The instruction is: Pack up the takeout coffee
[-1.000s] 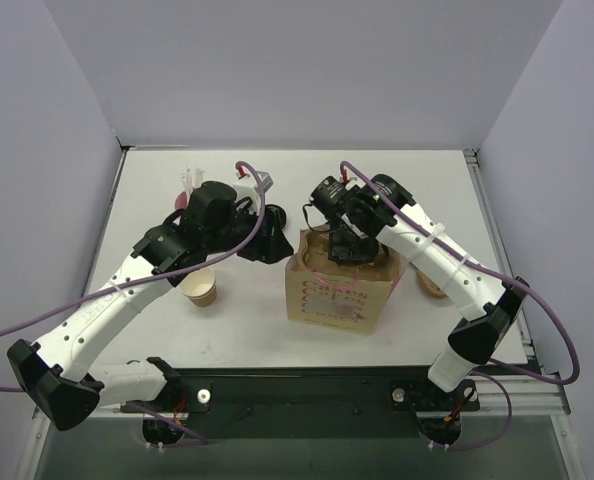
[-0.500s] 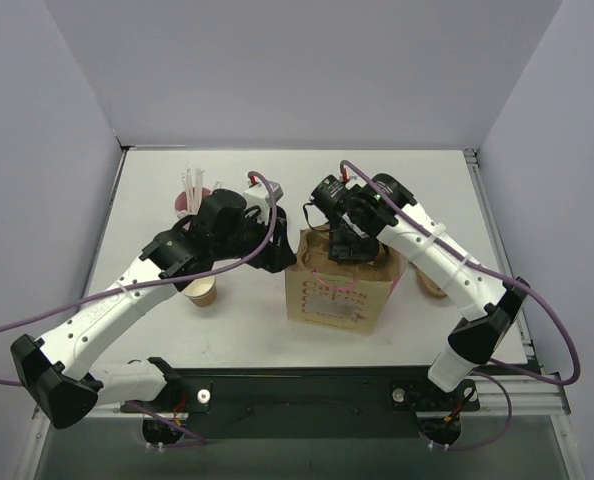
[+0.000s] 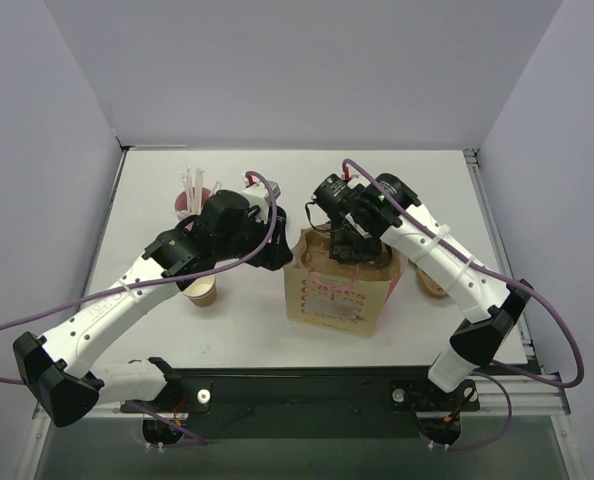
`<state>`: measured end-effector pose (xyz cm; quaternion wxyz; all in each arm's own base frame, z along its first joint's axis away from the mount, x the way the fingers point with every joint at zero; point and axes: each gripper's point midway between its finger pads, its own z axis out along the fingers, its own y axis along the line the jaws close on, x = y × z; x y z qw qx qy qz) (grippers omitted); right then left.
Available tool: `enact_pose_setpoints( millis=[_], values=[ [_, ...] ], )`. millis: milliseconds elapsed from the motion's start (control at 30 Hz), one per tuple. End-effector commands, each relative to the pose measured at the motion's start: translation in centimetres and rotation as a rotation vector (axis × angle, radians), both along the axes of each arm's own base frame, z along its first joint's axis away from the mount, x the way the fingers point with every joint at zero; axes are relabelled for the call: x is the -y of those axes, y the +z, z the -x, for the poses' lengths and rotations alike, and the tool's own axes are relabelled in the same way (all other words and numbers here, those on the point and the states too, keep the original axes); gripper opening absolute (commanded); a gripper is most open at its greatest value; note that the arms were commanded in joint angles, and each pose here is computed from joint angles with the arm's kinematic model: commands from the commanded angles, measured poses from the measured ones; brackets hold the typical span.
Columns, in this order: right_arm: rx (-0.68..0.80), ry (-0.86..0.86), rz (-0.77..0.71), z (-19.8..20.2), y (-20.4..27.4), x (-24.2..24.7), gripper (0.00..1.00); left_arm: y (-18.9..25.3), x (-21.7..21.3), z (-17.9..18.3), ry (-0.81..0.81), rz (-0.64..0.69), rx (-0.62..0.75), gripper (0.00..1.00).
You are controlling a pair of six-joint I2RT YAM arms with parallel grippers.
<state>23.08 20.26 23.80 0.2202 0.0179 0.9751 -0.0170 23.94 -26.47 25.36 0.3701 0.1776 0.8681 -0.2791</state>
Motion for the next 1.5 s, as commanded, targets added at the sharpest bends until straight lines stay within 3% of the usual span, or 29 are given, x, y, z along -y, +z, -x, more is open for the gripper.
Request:
enact_pose_setpoints(
  millis=[0,233,533,800,1100,1467],
  values=[
    [-0.034,-0.011,0.098,2.5,1.1,3.9,0.29,1.0,-1.1,-0.1,0.043,-0.015,0.021,0.68],
    [-0.051,-0.018,0.124,2.6,0.5,4.2,0.29,2.1,-0.6,0.2,0.03,0.024,0.024,0.68],
    [-0.059,0.004,0.147,1.9,-0.8,3.5,0.29,7.5,0.1,1.1,0.004,0.188,0.092,0.71],
    [-0.081,0.047,0.208,0.9,-3.4,2.5,0.29,7.9,-3.8,0.3,0.169,0.116,0.149,0.74],
    [-0.079,0.03,0.208,0.5,-6.3,1.9,0.3,6.8,-5.8,0.3,0.238,0.054,0.141,0.74],
    [-0.052,-0.001,0.158,0.5,-10.1,1.5,0.4,6.2,-7.3,0.3,0.291,0.003,0.134,0.74]
  ],
)
